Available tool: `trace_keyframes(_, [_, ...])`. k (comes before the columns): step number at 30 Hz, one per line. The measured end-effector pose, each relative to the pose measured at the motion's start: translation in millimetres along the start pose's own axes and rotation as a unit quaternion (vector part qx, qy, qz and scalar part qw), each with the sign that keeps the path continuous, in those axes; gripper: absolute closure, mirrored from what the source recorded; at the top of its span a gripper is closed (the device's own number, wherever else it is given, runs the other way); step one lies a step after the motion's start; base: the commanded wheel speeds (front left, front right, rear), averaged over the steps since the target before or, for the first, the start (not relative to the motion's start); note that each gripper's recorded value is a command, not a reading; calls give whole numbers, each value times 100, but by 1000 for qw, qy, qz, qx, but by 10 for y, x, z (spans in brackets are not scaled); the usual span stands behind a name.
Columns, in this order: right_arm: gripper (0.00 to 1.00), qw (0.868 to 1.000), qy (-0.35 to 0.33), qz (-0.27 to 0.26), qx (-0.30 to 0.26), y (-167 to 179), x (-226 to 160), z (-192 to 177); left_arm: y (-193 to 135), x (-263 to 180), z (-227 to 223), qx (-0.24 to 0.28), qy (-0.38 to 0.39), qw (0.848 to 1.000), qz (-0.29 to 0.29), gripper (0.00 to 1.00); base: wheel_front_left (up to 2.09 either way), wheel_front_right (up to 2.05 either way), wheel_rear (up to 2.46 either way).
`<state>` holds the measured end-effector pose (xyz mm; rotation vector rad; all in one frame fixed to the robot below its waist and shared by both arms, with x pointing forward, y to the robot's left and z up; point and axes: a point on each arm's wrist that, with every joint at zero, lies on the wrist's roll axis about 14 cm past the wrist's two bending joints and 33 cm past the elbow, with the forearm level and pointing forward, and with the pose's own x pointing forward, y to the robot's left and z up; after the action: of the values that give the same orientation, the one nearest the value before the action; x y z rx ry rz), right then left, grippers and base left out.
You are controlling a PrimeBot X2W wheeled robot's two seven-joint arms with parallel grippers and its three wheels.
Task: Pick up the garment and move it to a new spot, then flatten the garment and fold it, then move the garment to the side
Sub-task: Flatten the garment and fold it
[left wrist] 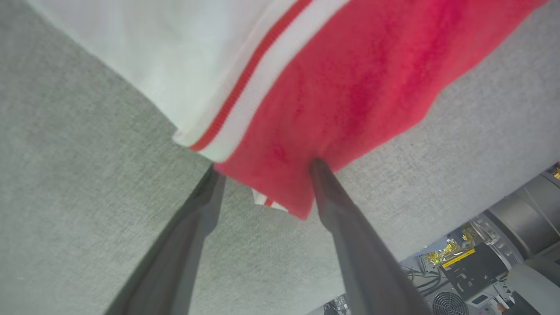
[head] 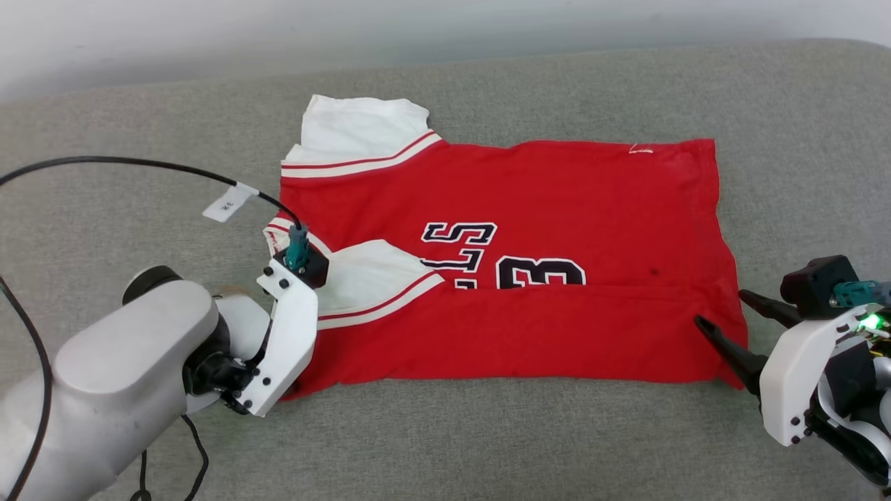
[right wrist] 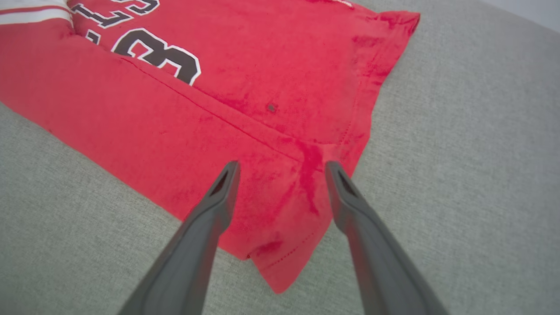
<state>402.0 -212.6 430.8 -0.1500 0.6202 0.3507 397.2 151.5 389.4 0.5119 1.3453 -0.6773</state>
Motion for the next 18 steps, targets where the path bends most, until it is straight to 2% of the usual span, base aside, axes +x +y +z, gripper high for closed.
trace_keyframes(5, [0, 1000, 14, 2, 4, -10, 52, -71, -18, 146, -10, 1, 15, 1000, -10, 0, 0, 0, 0])
trace_keyframes(6, [0, 1000, 13, 2, 4, -15, 58, -62, -30, 166, -8, 3, 17, 1000, -13, 12, 0, 0, 0])
trace_keyframes(7, [0, 1000, 14, 1, 4, -23, 58, -65, -37, 176, -6, 5, 18, 1000, -15, 63, 0, 0, 0])
trace_keyframes(8, [0, 1000, 16, 2, 3, -25, 56, -70, -42, 180, -7, 7, 19, 1000, -16, 100, 0, 0, 0])
trace_keyframes(14, [0, 999, 23, 0, -27, -125, -32, 112, -134, 136, -3, 25, 8, 1000, -17, 100, 0, 0, 0])
trace_keyframes(18, [0, 996, 65, -3, -63, -232, -166, 214, -182, 62, 0, 30, -7, 999, -16, 100, 0, 0, 0])
